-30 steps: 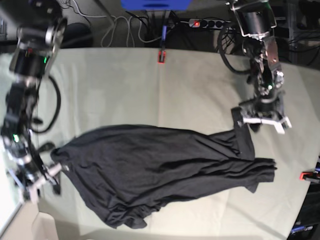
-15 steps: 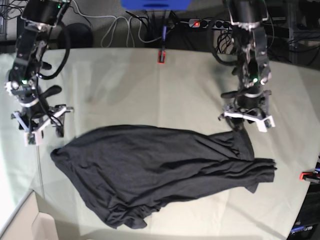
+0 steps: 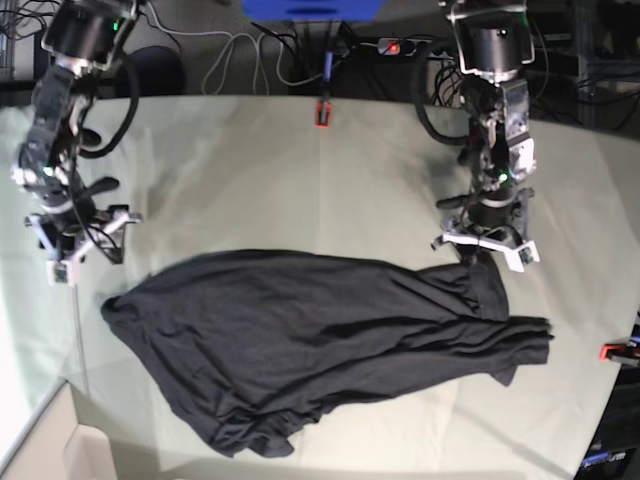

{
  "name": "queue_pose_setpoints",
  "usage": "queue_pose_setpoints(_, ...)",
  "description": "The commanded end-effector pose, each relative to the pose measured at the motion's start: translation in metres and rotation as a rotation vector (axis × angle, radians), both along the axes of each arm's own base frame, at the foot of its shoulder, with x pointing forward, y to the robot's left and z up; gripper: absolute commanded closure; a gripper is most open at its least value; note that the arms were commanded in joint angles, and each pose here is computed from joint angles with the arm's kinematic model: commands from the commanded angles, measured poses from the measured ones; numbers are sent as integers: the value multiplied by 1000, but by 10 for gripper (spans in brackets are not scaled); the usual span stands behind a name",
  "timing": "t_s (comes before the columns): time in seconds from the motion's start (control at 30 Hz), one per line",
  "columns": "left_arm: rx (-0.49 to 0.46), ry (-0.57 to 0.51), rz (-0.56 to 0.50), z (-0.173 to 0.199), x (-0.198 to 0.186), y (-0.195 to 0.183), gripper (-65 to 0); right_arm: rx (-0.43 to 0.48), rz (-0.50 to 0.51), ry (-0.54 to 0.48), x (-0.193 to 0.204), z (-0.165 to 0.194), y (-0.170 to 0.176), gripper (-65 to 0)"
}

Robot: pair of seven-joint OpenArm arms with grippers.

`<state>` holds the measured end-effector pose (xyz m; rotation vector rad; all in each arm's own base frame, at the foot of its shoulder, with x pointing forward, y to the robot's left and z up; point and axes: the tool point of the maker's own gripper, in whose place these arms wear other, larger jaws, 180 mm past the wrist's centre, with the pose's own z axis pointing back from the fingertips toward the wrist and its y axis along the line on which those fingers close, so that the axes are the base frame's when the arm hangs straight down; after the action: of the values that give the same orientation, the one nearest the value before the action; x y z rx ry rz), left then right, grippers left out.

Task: Layout the t-shirt on the table in an organized manner, then fold the t-shirt properly
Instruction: 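Grasp the shirt's two corners with both grippers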

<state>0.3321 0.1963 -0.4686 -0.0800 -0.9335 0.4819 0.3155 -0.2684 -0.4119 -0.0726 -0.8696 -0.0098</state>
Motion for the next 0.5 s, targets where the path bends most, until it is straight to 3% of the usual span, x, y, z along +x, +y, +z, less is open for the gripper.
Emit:
queue_pose_setpoints(0.0,-8,24,-9,-4,-3,-1,-270,-17,-5,-49,17,14,-14,-397)
queue_pose_setpoints(0.17,17,12,-5,2,4,10,0,36,-37,18,42,-8,-34,-397)
queue_pose_setpoints(0.33,59,-37,3,22,11,29,0,107,-77,-12,73,-16,-49,-397)
queue_pose_setpoints(0.47,110,-133,4,62,19,41,0,152,-96,-77,92,-15,-49,-397)
